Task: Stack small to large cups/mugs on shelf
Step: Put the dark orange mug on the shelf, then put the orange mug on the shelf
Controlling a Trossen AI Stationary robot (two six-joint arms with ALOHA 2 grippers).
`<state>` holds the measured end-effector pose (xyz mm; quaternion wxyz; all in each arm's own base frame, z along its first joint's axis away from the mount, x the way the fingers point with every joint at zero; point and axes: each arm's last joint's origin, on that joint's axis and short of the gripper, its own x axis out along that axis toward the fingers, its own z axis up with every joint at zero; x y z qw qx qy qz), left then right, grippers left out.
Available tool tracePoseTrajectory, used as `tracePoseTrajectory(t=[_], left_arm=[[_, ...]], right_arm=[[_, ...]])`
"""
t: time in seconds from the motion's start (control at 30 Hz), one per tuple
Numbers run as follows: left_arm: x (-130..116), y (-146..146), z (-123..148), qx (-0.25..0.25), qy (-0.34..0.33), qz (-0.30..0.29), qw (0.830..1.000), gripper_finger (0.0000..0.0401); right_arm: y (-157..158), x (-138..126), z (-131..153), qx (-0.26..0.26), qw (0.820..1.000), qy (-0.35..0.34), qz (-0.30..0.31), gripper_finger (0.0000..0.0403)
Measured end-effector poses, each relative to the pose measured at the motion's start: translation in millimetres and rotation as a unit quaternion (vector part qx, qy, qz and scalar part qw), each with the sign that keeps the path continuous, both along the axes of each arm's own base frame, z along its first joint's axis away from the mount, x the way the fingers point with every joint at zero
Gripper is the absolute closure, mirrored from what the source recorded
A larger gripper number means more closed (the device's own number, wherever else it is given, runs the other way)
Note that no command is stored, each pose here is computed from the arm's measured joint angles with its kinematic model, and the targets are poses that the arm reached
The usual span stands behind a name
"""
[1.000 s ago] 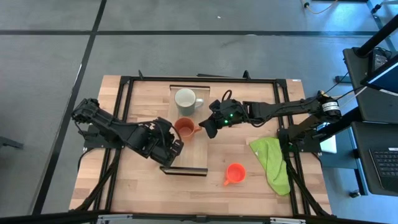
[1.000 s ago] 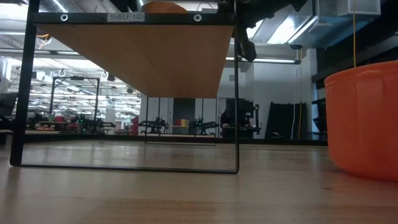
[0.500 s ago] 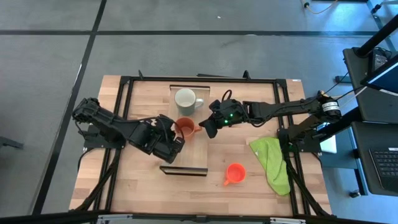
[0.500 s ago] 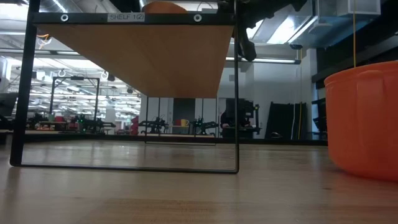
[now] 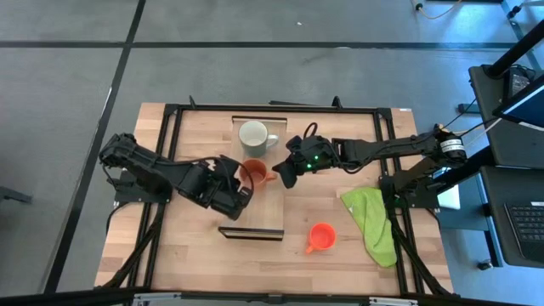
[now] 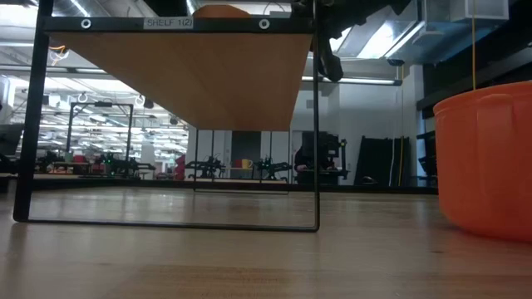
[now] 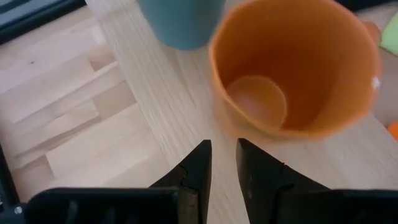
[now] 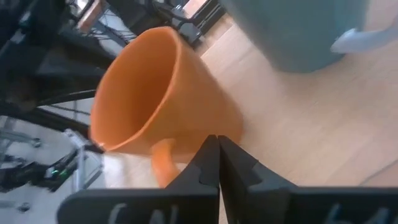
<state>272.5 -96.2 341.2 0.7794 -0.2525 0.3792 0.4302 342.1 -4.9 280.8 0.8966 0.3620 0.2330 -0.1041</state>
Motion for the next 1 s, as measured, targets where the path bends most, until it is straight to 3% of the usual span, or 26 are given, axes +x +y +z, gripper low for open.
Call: tracePoseTrajectory(t=[0.23, 0.4, 0.63, 0.8, 1.0], left_arm=[[-15.2, -20.0, 3.7, -0.015, -0.021, 0.003, 1.0, 0.0332], [-26.2, -42.5, 11.1, -0.015, -0.075, -0.031, 0.997, 0.0332], [-36.8, -67.5, 19.8, -0.01, -0.148, -0.072, 0.986, 0.0332], [-41.6, -74.3, 20.3, -0.008, -0.155, -0.082, 0.984, 0.0332], [-42.8, -76.0, 20.1, -0.01, -0.15, -0.09, 0.985, 0.0332]], right_arm=[[-4.6, -13.3, 18.4, -0.091, 0.995, -0.015, -0.027, 0.0385], [-4.4, -44.1, 48.7, -0.151, 0.988, -0.018, -0.002, 0.0369], [25.5, -111.5, 83.7, -0.209, 0.967, 0.128, 0.074, 0.036], [52.9, -144.8, 86.0, -0.141, 0.963, 0.224, 0.054, 0.0359], [90.5, -159.4, 59.8, -0.052, 0.957, 0.285, 0.025, 0.0349]])
